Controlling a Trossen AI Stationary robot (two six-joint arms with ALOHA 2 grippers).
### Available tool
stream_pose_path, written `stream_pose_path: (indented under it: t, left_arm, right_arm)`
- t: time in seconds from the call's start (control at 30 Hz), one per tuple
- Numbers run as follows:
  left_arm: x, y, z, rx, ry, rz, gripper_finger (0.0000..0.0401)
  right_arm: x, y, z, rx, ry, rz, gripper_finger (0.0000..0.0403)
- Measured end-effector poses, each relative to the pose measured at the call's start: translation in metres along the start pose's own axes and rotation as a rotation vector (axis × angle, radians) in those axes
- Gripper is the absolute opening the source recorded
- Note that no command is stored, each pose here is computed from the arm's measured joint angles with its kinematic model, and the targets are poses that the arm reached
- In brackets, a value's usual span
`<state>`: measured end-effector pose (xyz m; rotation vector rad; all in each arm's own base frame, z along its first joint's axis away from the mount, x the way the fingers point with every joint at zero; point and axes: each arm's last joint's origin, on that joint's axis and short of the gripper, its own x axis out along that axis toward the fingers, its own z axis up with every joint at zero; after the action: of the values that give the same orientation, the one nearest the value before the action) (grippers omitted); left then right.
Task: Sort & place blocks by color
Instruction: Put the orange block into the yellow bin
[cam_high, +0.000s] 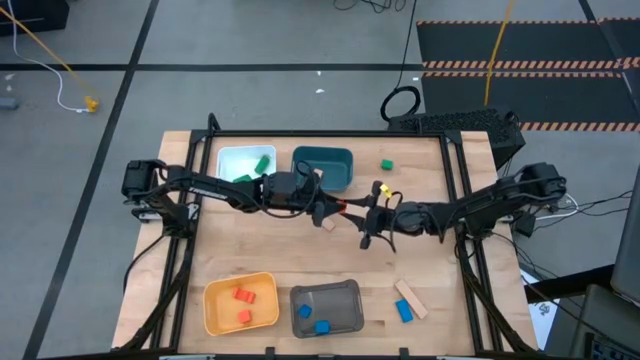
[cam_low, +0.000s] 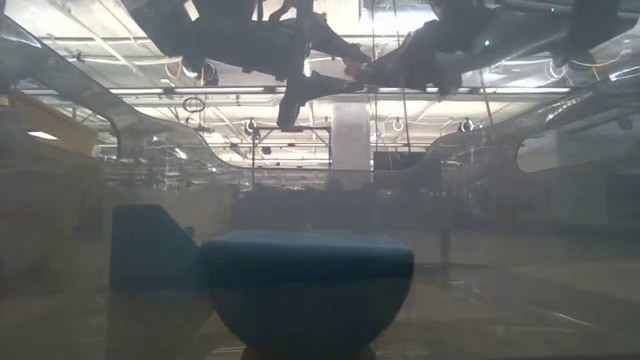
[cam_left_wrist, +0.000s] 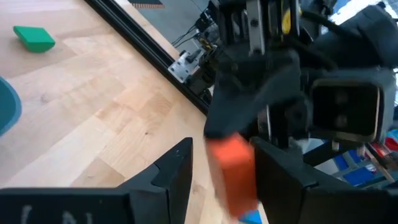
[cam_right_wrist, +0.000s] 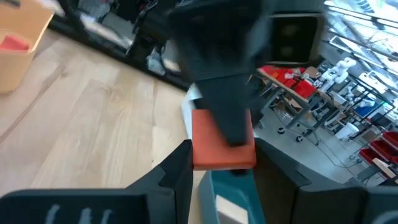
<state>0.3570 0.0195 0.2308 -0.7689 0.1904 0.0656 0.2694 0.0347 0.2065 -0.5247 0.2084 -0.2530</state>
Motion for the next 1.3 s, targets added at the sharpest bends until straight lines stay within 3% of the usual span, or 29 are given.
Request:
stream_pose_path:
  t: [0.13, 0.3, 0.53, 0.67, 0.83, 1.03, 1.17, 1.3]
  left_arm:
    - [0.0, 0.0007, -0.0001, 0.015, 0.001, 0.005, 0.0136]
    - [-0.0002, 0.0013, -0.0015, 0.039, 0.019, 0.004, 0.008]
    - [-0.0002, -0.0005, 0.0005, 0.049, 0.004, -0.015, 0.0076]
    - [0.0, -0.0007, 0.0009, 0.048, -0.001, -0.011, 0.0115]
    - [0.0009, 0.0011, -0.0025, 0.042, 0.023, -0.004, 0.0168]
    - [0.0008, 0.0012, -0.0017, 0.041, 0.019, -0.004, 0.0181]
    - [0.0007, 0.0012, -0.0017, 0.041, 0.02, -0.005, 0.0155]
    - [0.0007, 0.0015, -0.002, 0.041, 0.022, -0.002, 0.0096]
  right_arm:
    - [0.0095, 0.0062, -0.0012, -0.034, 0.022, 0.012, 0.0119]
    - [0.0122, 0.0079, -0.0018, -0.041, 0.034, 0.007, 0.0119]
    - [0.0087, 0.0027, 0.0029, -0.033, 0.028, -0.028, 0.0143]
    - [0.0086, 0.0016, 0.0036, -0.038, 0.036, -0.048, 0.0118]
    - [0.0091, -0.0005, 0.0046, -0.039, 0.049, -0.089, 0.0118]
    - [0.0089, -0.0009, 0.0032, -0.043, 0.071, -0.114, 0.0118]
    - [0.0089, -0.0009, 0.0032, -0.043, 0.07, -0.113, 0.0118]
    - [0.0088, -0.0008, 0.0031, -0.044, 0.07, -0.112, 0.0118]
